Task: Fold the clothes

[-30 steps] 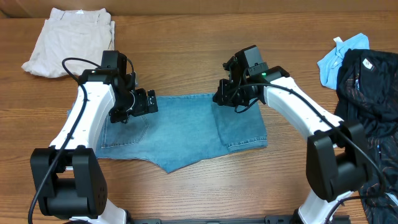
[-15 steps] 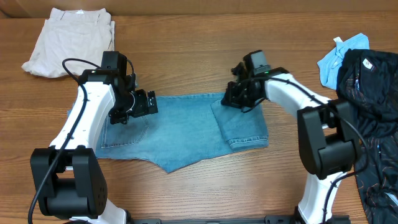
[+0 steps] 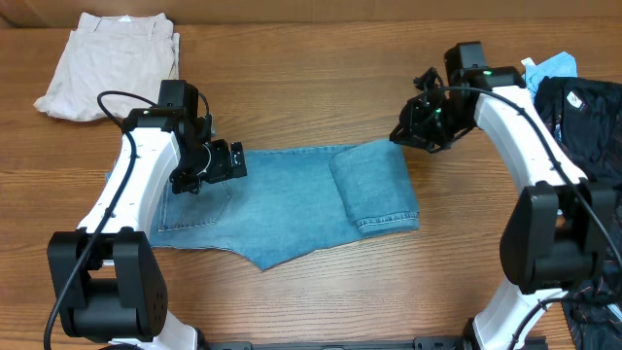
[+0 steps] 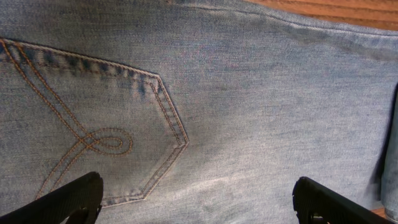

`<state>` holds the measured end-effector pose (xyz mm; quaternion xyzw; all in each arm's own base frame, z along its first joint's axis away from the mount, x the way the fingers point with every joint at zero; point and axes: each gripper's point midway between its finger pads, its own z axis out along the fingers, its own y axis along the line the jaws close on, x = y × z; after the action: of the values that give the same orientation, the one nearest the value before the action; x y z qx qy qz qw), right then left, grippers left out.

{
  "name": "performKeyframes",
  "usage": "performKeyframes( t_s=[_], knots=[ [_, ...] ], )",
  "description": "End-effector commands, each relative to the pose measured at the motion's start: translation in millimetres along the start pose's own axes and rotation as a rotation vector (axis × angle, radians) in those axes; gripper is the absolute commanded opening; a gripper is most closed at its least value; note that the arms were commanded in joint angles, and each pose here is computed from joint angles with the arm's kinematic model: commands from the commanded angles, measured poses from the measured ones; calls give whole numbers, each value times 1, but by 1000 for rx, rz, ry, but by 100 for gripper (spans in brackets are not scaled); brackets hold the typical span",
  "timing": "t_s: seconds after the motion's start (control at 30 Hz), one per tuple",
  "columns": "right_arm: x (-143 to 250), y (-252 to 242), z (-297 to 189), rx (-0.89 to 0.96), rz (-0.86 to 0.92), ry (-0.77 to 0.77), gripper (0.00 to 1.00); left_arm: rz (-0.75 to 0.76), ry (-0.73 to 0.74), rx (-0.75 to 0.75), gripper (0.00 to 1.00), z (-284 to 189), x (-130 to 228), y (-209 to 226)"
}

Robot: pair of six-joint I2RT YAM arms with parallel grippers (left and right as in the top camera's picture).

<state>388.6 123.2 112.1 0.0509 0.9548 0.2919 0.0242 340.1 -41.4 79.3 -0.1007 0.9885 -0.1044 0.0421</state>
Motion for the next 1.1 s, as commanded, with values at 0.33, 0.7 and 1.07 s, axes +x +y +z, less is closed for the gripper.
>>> performKeyframes(
  t_s=[0.33,0.7,1.07],
  knots=[
    [91,-7,67,-209,-79,235,14,2,-6,8,100,0,0,-2],
    [108,-26,85,-231,23,239,4,3,-8,8,100,0,-1,-2],
    [52,3,33,-139,-51,93,26,3,-8,8,100,0,0,-2]
  ],
)
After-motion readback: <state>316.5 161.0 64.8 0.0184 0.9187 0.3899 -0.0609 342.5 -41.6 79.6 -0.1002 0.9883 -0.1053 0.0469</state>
